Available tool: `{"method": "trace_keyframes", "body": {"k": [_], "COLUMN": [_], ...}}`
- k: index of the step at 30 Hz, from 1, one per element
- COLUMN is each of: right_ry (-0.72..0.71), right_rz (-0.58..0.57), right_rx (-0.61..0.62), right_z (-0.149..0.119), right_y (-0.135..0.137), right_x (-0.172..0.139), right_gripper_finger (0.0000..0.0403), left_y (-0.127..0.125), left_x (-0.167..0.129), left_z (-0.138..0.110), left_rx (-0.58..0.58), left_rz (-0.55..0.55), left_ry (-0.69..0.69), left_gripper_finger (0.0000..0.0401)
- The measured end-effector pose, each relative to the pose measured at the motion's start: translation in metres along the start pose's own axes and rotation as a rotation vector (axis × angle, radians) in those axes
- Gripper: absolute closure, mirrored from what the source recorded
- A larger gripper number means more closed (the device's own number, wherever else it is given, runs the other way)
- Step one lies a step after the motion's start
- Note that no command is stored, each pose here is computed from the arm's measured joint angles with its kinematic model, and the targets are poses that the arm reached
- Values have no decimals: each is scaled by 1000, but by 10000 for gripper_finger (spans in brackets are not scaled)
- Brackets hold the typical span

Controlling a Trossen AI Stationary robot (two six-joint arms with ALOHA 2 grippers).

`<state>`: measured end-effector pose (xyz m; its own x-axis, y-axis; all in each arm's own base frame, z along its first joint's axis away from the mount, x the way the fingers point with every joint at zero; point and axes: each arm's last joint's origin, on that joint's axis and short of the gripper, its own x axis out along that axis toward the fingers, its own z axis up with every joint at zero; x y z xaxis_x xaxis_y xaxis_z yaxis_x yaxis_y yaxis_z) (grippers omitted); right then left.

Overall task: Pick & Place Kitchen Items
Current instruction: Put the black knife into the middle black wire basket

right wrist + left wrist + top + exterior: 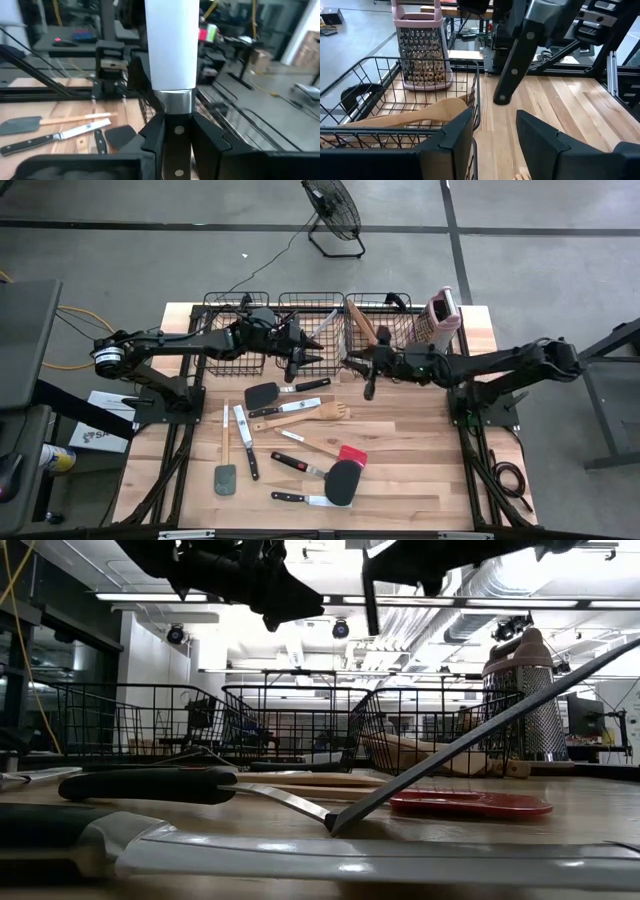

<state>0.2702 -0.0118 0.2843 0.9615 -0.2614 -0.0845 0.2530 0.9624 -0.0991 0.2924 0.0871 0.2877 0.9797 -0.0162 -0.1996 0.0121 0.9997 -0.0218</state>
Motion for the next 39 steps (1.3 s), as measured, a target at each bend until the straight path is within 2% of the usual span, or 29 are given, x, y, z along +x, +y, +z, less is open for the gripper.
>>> {"method": "trace_keyframes", "body": {"k": [3, 10, 13, 20, 25, 28, 32, 36, 39], "right_ry": [-35, -118, -161, -290, -341, -362, -363, -365, -361], "right_rz": [32, 84, 120, 184, 175, 189, 187, 194, 193], "right_rx": [-13, -7, -4, 20, 34, 58, 68, 68, 74], "right_z": [-3, -9, -13, -23, -35, -38, -39, -39, -40], "right_y": [-6, -23, -26, -29, -33, -36, -38, -40, -41], "right_x": [10, 28, 35, 53, 64, 67, 68, 68, 68], "right_gripper_finger": [338, 338, 338, 338, 338, 338, 338, 338, 338], "left_y": [0, -2, -2, -1, 0, 1, 0, 0, 0], "left_x": [0, 0, 0, 0, 0, 0, 0, 0, 0], "left_z": [0, 2, 5, 5, 5, 5, 4, 3, 2], "left_rx": [0, 9, 16, 14, -9, -10, -15, -18, -19], "left_rz": [0, -53, -51, -28, 6, 13, 12, 12, 12], "left_ry": [0, -26, -51, -53, -51, -50, -36, -28, -17], "left_gripper_finger": [220, 121, 95, 82, 83, 93, 132, 197, 261]}}
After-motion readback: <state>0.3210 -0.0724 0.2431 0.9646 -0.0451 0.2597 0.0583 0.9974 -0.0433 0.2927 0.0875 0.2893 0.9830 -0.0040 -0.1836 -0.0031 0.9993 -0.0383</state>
